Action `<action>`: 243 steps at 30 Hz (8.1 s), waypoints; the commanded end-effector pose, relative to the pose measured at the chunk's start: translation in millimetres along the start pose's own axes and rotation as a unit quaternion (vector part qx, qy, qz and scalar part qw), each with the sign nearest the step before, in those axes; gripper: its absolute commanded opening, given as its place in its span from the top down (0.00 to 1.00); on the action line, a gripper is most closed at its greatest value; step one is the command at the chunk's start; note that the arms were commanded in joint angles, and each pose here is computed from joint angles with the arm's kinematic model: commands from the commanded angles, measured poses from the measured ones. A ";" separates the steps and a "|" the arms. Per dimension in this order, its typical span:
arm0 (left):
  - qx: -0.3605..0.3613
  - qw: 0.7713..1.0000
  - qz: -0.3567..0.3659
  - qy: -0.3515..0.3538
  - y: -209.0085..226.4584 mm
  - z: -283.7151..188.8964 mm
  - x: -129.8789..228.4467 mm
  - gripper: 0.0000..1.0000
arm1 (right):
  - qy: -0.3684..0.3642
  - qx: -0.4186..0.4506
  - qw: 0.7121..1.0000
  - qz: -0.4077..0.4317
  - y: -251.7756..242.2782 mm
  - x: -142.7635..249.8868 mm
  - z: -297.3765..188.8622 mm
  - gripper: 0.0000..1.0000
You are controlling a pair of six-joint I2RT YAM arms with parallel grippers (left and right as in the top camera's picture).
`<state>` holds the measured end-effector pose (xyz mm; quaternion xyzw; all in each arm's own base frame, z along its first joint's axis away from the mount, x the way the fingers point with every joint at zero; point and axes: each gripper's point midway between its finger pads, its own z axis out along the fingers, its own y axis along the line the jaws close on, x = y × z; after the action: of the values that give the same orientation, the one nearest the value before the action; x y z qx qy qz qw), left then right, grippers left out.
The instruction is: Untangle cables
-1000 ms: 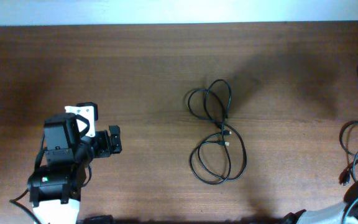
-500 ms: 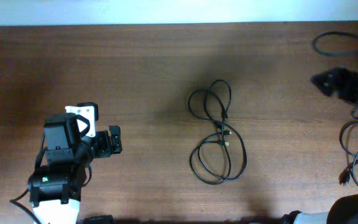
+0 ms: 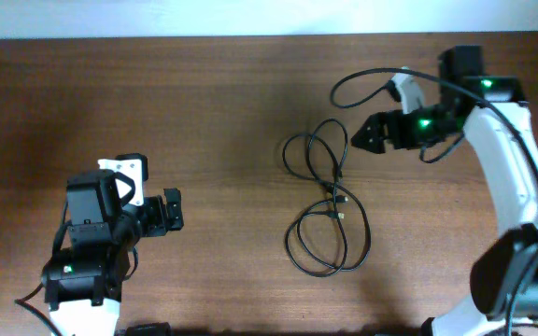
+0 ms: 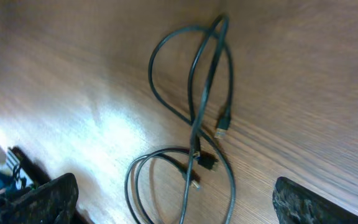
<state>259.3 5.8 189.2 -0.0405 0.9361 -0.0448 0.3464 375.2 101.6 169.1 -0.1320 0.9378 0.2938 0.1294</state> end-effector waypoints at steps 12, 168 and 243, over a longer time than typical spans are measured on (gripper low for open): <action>0.006 1.000 -0.005 -0.004 -2.9 -1.8 -2.9 0.01 | 0.106 -0.028 0.994 -0.019 3.9 26.2 99.5 0.05; 0.006 1.000 -0.005 -0.002 -2.8 -0.9 -2.5 0.01 | -0.461 0.172 0.869 -0.054 73.3 -159.4 -255.6 0.96; 0.006 1.000 -0.005 -0.001 -2.7 -0.3 -2.2 0.01 | -0.145 0.211 0.958 0.133 -115.6 -73.3 -202.7 0.01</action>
<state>259.7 5.8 187.6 -0.0408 0.9373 -0.0450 0.3432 446.6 -105.7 297.3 0.0942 0.9466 0.1670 0.2592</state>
